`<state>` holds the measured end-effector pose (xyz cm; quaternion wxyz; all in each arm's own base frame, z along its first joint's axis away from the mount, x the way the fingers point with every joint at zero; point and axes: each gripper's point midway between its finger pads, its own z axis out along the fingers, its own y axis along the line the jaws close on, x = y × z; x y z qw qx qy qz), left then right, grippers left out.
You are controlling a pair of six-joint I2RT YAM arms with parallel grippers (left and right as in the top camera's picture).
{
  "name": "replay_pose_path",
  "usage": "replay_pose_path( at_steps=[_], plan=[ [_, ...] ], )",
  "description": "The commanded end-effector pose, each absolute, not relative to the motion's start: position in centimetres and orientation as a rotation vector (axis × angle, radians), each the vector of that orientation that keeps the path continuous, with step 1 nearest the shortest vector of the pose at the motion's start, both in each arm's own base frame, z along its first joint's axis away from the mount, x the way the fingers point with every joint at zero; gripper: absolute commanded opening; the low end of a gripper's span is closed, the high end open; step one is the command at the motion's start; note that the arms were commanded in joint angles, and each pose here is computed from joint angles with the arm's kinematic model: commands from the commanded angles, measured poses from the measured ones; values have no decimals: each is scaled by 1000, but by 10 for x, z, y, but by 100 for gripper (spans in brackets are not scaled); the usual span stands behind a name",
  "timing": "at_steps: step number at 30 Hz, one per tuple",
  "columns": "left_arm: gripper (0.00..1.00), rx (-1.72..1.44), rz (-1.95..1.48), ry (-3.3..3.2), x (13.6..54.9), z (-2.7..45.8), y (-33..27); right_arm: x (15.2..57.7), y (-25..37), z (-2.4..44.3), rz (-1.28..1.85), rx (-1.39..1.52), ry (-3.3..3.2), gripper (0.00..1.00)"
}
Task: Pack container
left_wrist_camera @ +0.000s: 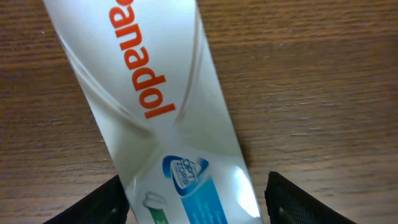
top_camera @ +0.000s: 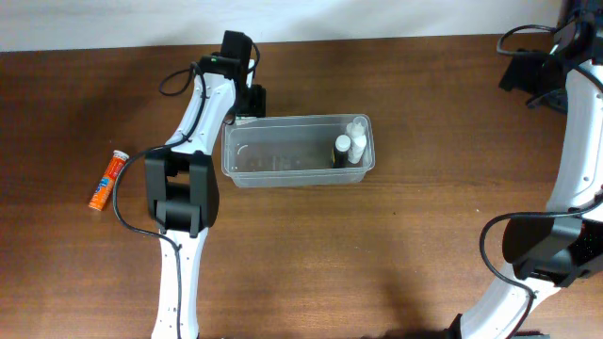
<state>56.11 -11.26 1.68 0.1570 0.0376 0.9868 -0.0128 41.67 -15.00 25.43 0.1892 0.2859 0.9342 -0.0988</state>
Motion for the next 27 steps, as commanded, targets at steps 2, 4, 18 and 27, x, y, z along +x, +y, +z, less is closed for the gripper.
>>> replay_pose_path(
  at_steps=[2, 4, 18, 27],
  plan=[
    [71, 52, 32, 2817, 566, 15, -96, 416, -154, 257, -296, 821, 2609, 98],
    [73, 46, 32, 2818, 566, 13, -94, 416, -154, 257, -296, 821, 2609, 98],
    [54, 44, 30, 2806, 570, 11, -93, 416, -154, 257, -296, 821, 2609, 99],
    [50, 68, 34, 2806, 570, 11, -93, 416, -154, 257, -296, 821, 2609, 98]
  ],
)
